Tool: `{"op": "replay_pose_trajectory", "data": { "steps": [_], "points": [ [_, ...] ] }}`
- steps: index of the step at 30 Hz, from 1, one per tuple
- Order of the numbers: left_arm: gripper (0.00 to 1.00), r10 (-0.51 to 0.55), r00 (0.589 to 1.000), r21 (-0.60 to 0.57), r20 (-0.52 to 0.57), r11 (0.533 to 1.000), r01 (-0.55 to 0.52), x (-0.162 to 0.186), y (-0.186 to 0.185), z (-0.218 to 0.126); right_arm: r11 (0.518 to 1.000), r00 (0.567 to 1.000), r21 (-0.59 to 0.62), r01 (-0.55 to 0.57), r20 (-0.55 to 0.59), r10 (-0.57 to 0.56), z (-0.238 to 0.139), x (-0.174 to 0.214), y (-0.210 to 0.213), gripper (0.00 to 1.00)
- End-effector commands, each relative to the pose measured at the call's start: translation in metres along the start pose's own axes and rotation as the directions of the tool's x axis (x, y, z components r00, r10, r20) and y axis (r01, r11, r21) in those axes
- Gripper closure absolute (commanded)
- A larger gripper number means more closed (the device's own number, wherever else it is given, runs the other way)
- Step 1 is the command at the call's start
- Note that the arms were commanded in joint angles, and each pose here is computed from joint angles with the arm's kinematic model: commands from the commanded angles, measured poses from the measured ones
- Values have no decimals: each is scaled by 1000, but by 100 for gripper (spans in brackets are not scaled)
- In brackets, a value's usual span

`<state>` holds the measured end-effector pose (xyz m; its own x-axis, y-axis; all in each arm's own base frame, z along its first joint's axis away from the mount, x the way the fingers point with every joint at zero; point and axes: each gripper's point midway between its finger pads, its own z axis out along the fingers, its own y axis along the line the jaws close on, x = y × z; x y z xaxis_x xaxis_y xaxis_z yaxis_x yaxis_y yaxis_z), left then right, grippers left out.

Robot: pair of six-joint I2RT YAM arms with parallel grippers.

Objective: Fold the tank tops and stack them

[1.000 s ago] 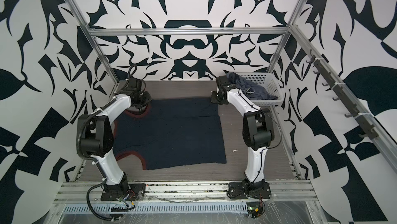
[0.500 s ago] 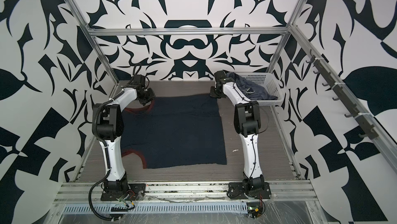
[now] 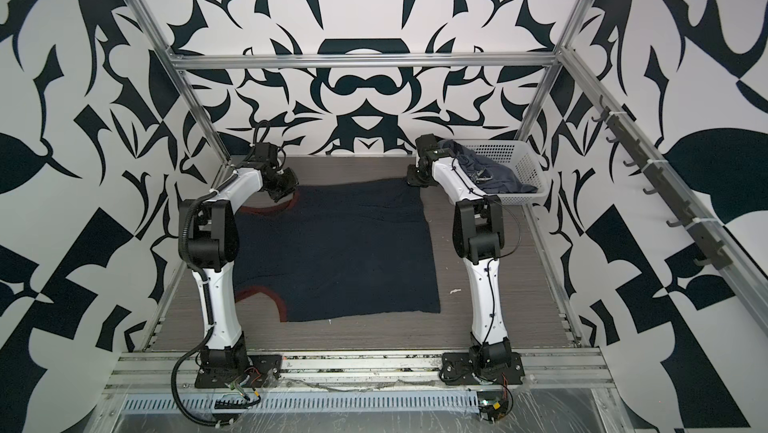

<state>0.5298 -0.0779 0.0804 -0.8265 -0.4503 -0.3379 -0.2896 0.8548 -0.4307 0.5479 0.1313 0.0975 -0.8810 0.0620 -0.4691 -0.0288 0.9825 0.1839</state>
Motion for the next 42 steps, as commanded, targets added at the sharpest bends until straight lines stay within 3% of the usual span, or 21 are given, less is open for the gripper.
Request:
{"op": "replay_pose_trajectory", "data": {
  "steps": [1, 9, 21, 31, 42],
  "points": [
    [94, 13, 1000, 52, 19, 999, -14, 10, -13, -38, 999, 995, -44, 11, 103, -7, -48, -13, 7, 100],
    [93, -12, 1000, 65, 16, 998, 11, 67, -1, -64, 997, 997, -78, -27, 64, 32, -58, 41, 1, 100],
    [93, -44, 996, 1, -79, 999, 44, 159, 36, -51, 994, 994, -8, -112, -1, 112, -63, 121, -28, 100],
    [92, -39, 999, -49, -2, 998, 39, 160, 50, -79, 991, 991, 16, -131, -21, 132, -72, 145, -36, 100],
    [92, -61, 997, -127, -54, 990, 54, 181, 76, -60, 976, 969, 57, -210, -118, 216, -51, 196, -49, 100]
  ]
}}
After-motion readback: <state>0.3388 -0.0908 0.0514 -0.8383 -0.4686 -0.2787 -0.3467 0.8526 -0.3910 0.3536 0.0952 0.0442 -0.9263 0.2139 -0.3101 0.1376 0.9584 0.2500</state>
